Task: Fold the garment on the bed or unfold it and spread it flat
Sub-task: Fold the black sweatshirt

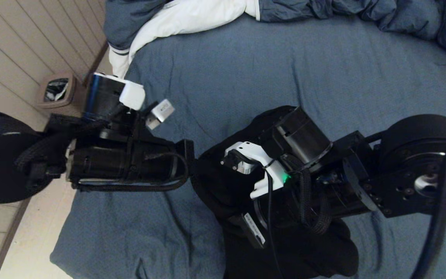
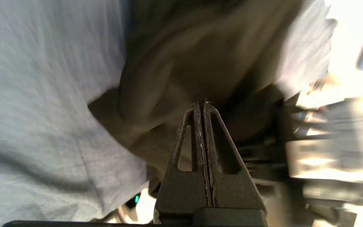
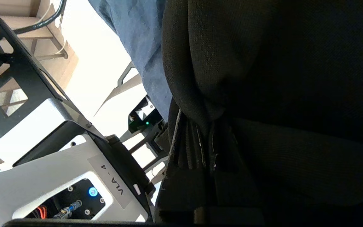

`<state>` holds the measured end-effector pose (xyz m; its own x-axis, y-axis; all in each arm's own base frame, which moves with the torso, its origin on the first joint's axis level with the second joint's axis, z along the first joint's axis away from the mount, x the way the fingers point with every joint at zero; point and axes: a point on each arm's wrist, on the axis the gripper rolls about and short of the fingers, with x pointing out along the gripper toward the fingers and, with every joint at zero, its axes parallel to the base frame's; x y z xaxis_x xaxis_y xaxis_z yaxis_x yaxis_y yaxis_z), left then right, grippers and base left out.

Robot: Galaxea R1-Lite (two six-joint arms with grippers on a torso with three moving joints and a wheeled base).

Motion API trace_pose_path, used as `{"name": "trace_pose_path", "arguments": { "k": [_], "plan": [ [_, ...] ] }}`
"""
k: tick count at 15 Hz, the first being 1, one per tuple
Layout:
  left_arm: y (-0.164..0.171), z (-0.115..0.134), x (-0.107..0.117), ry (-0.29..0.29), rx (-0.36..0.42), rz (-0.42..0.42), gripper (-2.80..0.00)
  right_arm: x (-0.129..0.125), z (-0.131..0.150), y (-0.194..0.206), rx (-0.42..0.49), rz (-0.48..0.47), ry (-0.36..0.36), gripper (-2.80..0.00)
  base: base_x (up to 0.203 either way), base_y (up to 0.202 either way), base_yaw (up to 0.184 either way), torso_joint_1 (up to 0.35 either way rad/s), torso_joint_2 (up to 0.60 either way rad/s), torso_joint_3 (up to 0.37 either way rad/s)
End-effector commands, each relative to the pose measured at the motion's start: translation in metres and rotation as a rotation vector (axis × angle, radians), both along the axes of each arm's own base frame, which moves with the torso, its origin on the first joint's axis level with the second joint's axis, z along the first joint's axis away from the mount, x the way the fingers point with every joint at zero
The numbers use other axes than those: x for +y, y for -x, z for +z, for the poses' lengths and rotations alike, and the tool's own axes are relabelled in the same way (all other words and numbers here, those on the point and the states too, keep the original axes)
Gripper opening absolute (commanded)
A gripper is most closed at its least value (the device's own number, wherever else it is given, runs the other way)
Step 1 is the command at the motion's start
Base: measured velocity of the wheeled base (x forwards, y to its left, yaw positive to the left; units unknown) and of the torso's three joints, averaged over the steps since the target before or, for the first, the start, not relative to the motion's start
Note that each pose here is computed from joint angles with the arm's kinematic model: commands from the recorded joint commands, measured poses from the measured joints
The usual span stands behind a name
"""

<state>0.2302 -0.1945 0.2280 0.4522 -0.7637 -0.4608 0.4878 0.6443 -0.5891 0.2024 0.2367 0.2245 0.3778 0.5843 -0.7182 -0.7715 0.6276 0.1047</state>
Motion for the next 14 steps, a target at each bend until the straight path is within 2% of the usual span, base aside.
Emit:
{"name": "trace_pose_path", "arguments": {
  "k": [1, 3, 12, 13, 14],
  "plan": [
    [-0.002, -0.027, -0.016, -0.035, 0.051, -0.039, -2.80, -0.001, 0.000, -0.002, 0.001, -0.006, -0.002, -2.80, 0.000, 0.000, 0.000, 0.000, 0.00, 0.000],
    [-0.005, -0.033, -0.023, -0.028, 0.047, -0.049, -2.80, -0.001, 0.001, -0.002, 0.000, -0.005, -0.001, -2.80, 0.000, 0.000, 0.000, 0.000, 0.00, 0.000],
    [-0.008, -0.035, -0.029, -0.029, 0.054, -0.058, -2.80, -0.002, 0.002, -0.002, -0.008, -0.011, 0.001, -2.80, 0.000, 0.000, 0.000, 0.000, 0.00, 0.000],
    [-0.008, -0.035, -0.029, -0.029, 0.054, -0.058, -2.80, -0.002, 0.000, -0.002, -0.023, -0.035, 0.017, 0.00, 0.000, 0.000, 0.000, 0.000, 0.00, 0.000],
    [-0.008, -0.035, -0.030, -0.028, 0.053, -0.059, -2.80, -0.001, 0.002, -0.004, -0.050, -0.062, 0.020, 0.00, 0.000, 0.000, 0.000, 0.000, 0.00, 0.000]
  ]
}}
